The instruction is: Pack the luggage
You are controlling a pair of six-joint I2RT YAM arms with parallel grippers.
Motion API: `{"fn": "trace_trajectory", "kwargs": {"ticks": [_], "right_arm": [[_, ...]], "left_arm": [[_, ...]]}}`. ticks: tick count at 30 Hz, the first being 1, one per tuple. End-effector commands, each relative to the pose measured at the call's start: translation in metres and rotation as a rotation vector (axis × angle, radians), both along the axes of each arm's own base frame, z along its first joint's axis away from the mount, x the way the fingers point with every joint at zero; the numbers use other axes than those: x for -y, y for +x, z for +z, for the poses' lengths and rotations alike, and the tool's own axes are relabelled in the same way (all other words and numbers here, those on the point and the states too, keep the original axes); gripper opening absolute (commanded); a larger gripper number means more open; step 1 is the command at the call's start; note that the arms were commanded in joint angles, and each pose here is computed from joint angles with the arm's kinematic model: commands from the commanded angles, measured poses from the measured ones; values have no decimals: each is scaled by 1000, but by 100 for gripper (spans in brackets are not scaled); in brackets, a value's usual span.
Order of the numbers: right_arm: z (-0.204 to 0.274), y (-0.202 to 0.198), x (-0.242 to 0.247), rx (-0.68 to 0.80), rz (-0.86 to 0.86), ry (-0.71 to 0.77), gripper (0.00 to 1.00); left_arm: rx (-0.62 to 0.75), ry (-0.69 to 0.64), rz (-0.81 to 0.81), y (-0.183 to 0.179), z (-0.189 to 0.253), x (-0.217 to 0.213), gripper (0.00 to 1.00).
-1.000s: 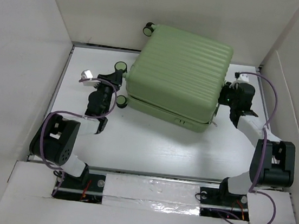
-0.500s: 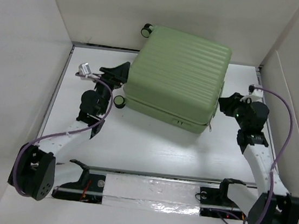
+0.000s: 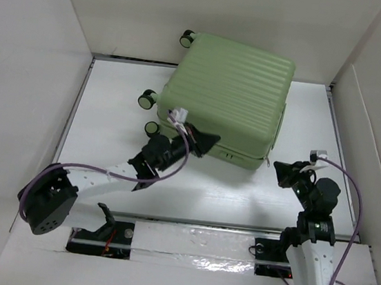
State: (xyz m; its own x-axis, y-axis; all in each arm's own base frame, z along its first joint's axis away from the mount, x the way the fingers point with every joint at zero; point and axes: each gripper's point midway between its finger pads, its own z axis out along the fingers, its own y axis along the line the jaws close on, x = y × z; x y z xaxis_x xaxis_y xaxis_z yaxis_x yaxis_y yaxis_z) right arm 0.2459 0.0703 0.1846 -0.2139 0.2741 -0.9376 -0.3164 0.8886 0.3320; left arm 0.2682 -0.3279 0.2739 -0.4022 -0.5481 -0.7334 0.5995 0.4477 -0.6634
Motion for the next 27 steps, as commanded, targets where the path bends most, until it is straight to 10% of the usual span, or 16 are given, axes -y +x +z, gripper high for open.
{"fn": "trace_trajectory", "kwargs": {"ticks": [1,3,6,18,27], "right_arm": [[-8,-5,-5,-24,24,22,11],[-7,0,-8,-3,44,29,41],[-12,14,-15,2,99,33,56],[-29,37,-19,-29,160,42,43],[-33,37,-22,-61,188,48,4]], "left_arm": [[-16,71,0,-14,-33,2,0],[-54,72,-42,-23,-52,3,0],[-84,110,-105,-36,-74,9,0],[-128,154,-198,-39,-108,31,0],[-150,166,-237,-30,-117,54,0]]}}
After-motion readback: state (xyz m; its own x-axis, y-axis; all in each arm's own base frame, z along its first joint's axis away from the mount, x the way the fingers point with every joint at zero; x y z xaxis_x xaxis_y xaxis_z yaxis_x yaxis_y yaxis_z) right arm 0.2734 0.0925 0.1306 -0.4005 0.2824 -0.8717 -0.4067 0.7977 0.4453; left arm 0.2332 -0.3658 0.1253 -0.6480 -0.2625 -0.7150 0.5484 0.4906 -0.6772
